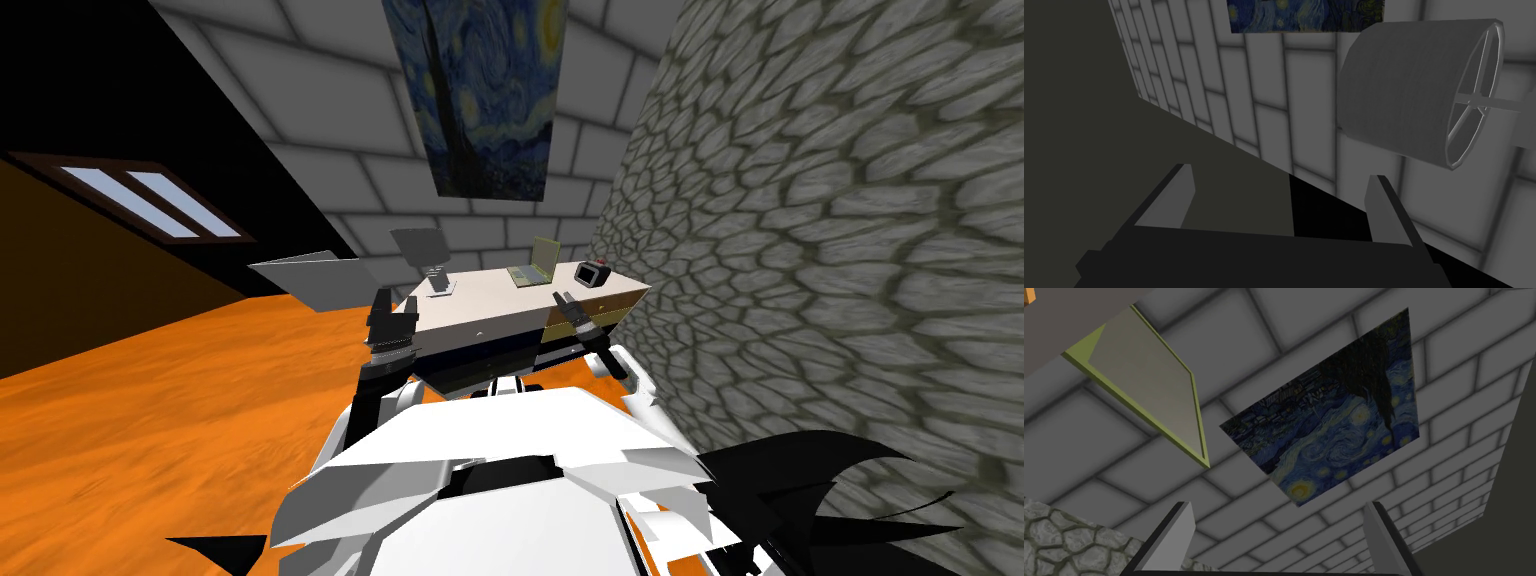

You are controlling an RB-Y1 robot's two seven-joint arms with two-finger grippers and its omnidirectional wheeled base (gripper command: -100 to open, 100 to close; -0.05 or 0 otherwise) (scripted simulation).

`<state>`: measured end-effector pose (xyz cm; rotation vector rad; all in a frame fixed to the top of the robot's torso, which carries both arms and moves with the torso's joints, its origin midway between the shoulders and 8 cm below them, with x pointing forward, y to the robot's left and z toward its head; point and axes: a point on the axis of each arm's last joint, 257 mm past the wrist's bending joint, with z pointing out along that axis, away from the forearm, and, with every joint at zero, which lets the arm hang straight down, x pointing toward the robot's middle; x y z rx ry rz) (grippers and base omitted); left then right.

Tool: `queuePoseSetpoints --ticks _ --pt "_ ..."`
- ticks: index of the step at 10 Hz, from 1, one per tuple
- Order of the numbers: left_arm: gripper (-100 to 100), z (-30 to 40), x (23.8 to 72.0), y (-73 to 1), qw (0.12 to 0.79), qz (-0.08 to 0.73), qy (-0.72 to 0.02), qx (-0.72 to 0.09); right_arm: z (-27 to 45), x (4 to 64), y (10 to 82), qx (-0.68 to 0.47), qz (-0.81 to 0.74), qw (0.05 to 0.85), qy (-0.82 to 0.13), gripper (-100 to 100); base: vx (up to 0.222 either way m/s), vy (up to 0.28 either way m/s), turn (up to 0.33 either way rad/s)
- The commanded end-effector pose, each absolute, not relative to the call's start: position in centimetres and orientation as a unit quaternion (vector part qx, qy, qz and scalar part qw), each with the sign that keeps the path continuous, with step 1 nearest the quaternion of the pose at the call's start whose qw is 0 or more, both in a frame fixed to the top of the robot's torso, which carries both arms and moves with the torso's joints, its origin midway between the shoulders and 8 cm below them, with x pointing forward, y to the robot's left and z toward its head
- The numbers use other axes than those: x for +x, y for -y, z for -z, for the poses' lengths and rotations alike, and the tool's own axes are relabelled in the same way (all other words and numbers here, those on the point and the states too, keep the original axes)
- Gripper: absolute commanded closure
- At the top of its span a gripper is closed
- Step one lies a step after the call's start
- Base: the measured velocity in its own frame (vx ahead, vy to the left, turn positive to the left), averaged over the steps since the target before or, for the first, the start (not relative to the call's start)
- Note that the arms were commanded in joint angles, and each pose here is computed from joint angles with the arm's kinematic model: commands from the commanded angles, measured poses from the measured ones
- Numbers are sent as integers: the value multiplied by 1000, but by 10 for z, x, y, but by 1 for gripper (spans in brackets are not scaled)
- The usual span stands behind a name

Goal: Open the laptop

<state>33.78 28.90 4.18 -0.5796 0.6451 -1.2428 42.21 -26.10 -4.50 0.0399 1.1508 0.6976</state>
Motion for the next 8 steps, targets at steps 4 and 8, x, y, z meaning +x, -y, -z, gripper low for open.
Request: queuePoseSetpoints --ticks 4,8 --pt "0 -42 338 -289 726 564 -293 -263 58 453 274 -86 -241 783 -566 -100 16 8 71" --pt "0 -42 338 -289 726 564 -293 -263 61 475 294 -156 -174 779 -581 -100 17 8 78"
